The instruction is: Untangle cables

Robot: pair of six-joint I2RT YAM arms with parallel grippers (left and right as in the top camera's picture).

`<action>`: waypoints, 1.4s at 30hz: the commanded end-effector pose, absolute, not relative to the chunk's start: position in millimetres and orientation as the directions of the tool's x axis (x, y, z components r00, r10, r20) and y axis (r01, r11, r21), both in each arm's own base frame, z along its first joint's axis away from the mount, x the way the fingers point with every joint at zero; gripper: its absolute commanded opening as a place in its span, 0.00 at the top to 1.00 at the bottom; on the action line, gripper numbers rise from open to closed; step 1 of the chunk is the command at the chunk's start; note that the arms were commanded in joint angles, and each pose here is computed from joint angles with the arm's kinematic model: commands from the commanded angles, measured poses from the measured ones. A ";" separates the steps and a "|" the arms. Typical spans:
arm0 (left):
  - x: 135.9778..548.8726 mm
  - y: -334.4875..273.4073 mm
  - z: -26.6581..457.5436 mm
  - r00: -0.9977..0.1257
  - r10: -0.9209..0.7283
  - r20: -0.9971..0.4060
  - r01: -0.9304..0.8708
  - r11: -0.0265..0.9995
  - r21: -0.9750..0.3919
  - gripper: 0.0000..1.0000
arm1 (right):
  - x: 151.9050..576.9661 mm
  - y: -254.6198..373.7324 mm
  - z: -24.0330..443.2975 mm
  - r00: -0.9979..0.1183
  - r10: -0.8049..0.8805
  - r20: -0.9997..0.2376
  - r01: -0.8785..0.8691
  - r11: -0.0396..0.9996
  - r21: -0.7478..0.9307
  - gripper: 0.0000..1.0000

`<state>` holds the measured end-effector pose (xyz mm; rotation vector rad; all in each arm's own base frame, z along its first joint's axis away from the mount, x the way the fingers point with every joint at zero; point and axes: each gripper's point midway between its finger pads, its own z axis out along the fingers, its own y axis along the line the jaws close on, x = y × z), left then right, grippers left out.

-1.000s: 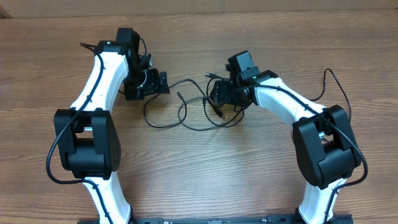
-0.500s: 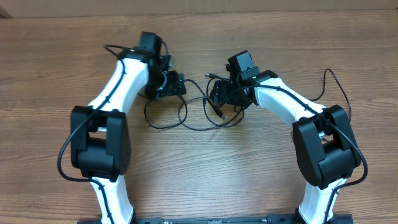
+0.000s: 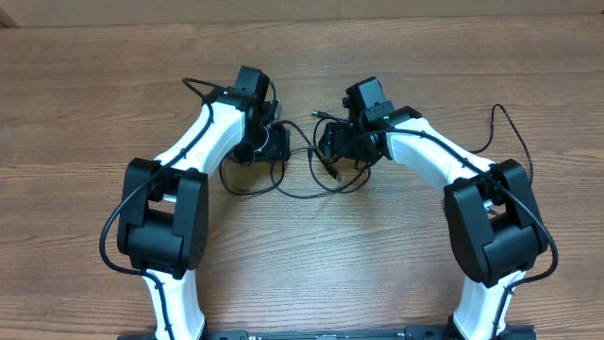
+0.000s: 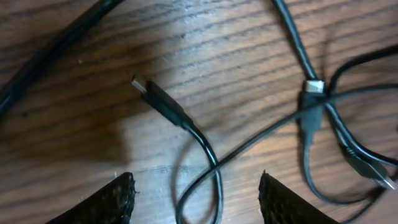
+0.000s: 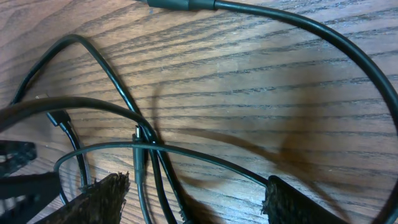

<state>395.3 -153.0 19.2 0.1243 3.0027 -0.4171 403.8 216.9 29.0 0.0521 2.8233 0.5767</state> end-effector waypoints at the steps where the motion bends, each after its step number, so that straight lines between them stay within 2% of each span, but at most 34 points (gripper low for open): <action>1: 387.7 -150.5 4.1 -0.992 0.074 -0.100 0.097 0.963 -0.250 0.36 | 404.1 218.2 27.6 -0.967 0.088 -0.238 -0.014 0.918 0.397 0.30; 3: 382.9 -149.3 -2.4 -0.993 0.075 -0.092 0.096 0.964 -0.249 0.41 | 404.1 218.2 27.6 -0.967 0.088 -0.238 -0.014 0.918 0.397 0.31; 6: 376.6 -147.5 -9.1 -0.994 0.075 -0.077 0.092 0.965 -0.246 0.43 | 404.2 218.2 27.6 -0.967 0.088 -0.238 -0.014 0.918 0.397 0.32; 8: 375.6 -147.0 -9.7 -0.994 0.075 -0.074 0.091 0.965 -0.245 0.48 | 404.2 218.2 27.6 -0.967 0.088 -0.239 -0.014 0.918 0.397 0.26; 9: 375.7 -147.1 -9.6 -0.994 0.075 -0.074 0.091 0.965 -0.246 0.50 | 404.2 218.2 27.6 -0.967 0.088 -0.239 -0.014 0.918 0.397 0.26; 10: 375.6 -147.1 -9.6 -0.994 0.075 -0.074 0.091 0.965 -0.246 0.57 | 404.2 218.2 27.6 -0.967 0.088 -0.239 -0.014 0.918 0.397 0.29; 12: 375.5 -147.1 -9.6 -0.994 0.075 -0.073 0.091 0.965 -0.246 0.76 | 404.5 218.1 27.6 -0.967 0.088 -0.240 -0.015 0.918 0.396 0.44; 14: 375.2 -147.2 -9.6 -0.995 0.075 -0.072 0.091 0.965 -0.247 0.82 | 404.8 218.1 27.8 -0.966 0.088 -0.241 -0.015 0.918 0.397 0.57; 15: 374.7 -147.0 -9.6 -0.995 0.075 -0.070 0.090 0.965 -0.247 0.82 | 404.8 218.1 27.8 -0.966 0.088 -0.241 -0.015 0.918 0.397 0.59; 23: 372.5 -146.5 -9.8 -0.995 0.074 -0.060 0.087 0.965 -0.248 0.83 | 404.4 218.1 27.6 -0.967 0.088 -0.239 -0.015 0.918 0.396 0.60; 27: 366.9 -143.1 -10.8 -0.997 0.074 -0.036 0.081 0.969 -0.233 0.74 | 404.4 218.1 27.6 -0.967 0.088 -0.240 -0.015 0.918 0.396 0.59; 30: 363.6 -138.6 -11.9 -0.997 0.074 -0.022 0.077 0.975 -0.210 0.74 | 404.4 218.1 27.6 -0.967 0.088 -0.240 -0.015 0.918 0.396 0.59; 36: 359.3 -118.8 -15.0 -0.998 0.069 -0.005 0.069 0.993 -0.100 0.85 | 404.4 218.1 27.6 -0.967 0.088 -0.240 -0.015 0.918 0.396 0.60; 39: 356.9 -112.9 -15.5 -0.998 0.057 0.006 0.056 0.996 -0.068 0.96 | 404.4 218.1 27.6 -0.967 0.088 -0.240 -0.015 0.918 0.396 0.60; 42: 355.5 -114.3 -11.3 -1.000 0.020 0.014 0.019 0.997 -0.077 0.96 | 404.5 217.9 27.5 -0.967 0.088 -0.240 -0.015 0.918 0.395 0.62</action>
